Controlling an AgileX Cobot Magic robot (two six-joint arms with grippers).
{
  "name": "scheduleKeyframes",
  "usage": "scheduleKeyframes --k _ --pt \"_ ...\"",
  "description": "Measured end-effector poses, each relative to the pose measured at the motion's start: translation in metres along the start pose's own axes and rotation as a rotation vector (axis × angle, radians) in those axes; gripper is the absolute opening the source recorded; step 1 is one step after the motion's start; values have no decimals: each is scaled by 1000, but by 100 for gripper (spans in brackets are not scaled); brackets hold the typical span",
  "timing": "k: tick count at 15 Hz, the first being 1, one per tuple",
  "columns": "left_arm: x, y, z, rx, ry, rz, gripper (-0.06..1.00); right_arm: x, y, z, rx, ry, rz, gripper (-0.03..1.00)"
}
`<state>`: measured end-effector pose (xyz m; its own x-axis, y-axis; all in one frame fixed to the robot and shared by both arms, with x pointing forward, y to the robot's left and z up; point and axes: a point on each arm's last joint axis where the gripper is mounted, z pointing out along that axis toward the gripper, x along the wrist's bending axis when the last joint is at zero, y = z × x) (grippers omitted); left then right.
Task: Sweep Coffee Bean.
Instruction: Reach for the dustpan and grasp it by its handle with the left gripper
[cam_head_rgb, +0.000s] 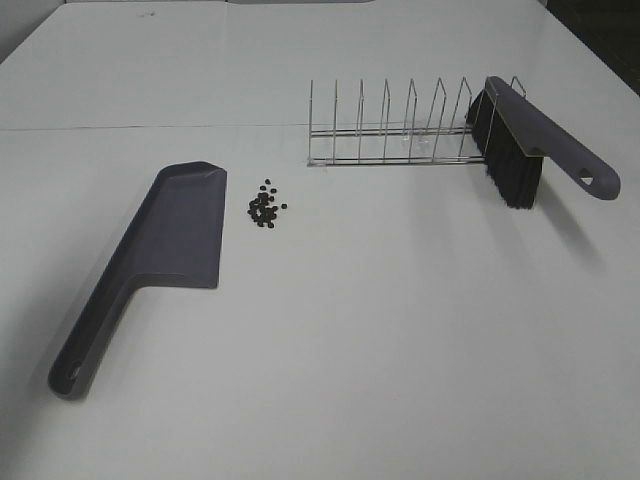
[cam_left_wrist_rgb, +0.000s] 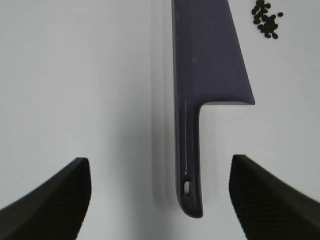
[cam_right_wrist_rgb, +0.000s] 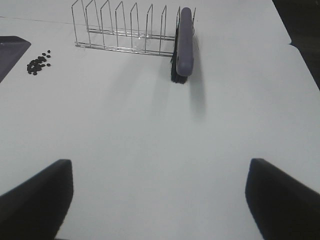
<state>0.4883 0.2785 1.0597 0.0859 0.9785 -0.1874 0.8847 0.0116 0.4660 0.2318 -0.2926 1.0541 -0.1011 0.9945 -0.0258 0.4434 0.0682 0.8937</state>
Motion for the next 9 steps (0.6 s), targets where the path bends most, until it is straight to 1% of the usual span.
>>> scheduleKeyframes --k 1,2,3,5,7,9 --pt "1 8 11 50 -5 -15 69 0 0 0 0 0 0 79" --pt "6 18 37 127 -5 -60 69 0 0 0 0 0 0 79" --pt "7 19 44 147 -4 -71 69 0 0 0 0 0 0 79" --pt "12 18 71 232 13 -102 69 0 0 0 0 0 0 79" --pt "9 12 96 321 52 -92 69 0 0 0 0 0 0 79" --pt "-3 4 116 397 102 -60 69 0 0 0 0 0 0 79"
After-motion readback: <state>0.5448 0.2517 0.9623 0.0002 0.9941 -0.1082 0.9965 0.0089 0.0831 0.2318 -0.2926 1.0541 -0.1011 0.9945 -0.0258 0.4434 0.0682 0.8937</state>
